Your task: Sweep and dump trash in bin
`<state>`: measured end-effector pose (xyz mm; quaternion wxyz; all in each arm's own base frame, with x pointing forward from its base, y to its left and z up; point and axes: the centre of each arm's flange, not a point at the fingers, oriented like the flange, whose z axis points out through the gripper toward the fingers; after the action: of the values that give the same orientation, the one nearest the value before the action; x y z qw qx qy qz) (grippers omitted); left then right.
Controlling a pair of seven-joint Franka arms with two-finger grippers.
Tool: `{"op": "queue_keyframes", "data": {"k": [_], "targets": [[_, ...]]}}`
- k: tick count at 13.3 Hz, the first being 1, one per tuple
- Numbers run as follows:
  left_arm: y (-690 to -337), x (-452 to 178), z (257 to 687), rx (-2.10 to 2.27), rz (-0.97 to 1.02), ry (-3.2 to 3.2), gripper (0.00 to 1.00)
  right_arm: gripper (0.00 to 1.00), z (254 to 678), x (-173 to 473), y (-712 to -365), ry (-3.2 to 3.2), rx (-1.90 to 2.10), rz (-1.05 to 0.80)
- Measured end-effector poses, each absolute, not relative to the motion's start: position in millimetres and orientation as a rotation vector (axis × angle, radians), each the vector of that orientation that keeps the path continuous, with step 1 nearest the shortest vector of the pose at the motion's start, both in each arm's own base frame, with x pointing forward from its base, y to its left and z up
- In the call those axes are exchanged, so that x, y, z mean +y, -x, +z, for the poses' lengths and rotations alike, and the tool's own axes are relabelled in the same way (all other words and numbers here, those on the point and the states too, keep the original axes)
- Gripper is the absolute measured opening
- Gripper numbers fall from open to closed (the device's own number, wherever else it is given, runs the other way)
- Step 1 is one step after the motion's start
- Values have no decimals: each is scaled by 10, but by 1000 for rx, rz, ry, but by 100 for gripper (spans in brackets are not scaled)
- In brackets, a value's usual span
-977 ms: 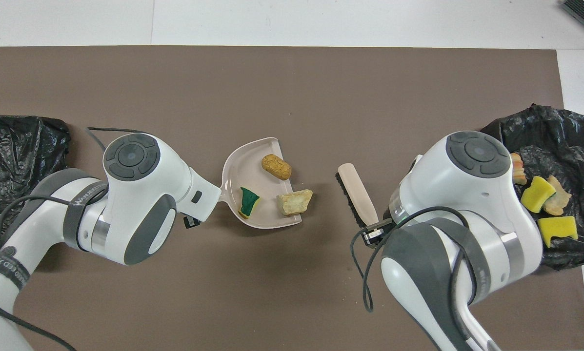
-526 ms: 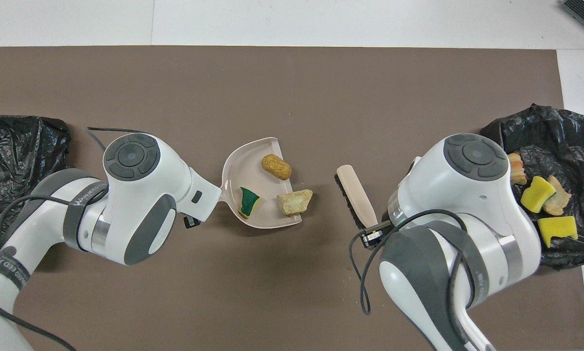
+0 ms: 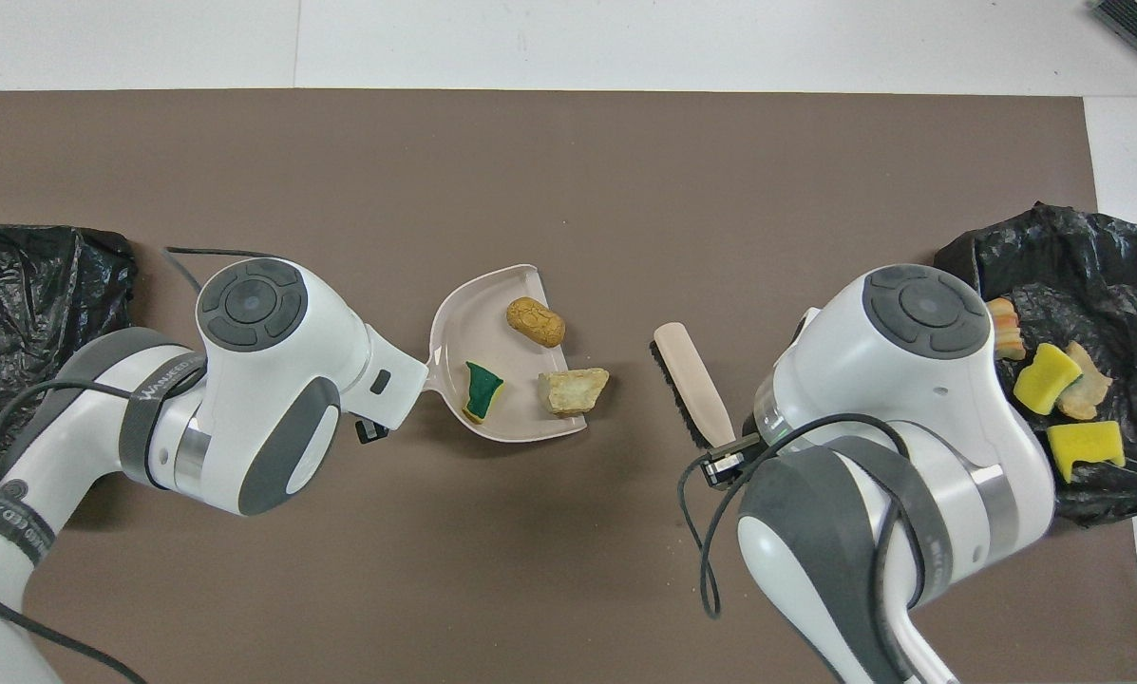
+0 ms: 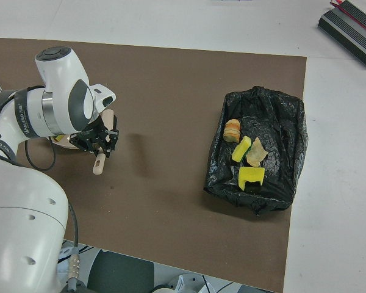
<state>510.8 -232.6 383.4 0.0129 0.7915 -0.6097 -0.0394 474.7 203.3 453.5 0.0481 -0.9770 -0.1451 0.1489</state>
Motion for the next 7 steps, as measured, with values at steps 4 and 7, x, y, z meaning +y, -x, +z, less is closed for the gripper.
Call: {"op": "queue_keyframes", "data": {"k": [4,7], "targets": [[-5108,-2326,3834,-1898,-123,-2468,33,26,4408,2012,-4731,2982,-432,442],[-5109,-2324,3834,-1898,-123,-2468,33,26,4030,1984,-4638,3003,-364,432]]}}
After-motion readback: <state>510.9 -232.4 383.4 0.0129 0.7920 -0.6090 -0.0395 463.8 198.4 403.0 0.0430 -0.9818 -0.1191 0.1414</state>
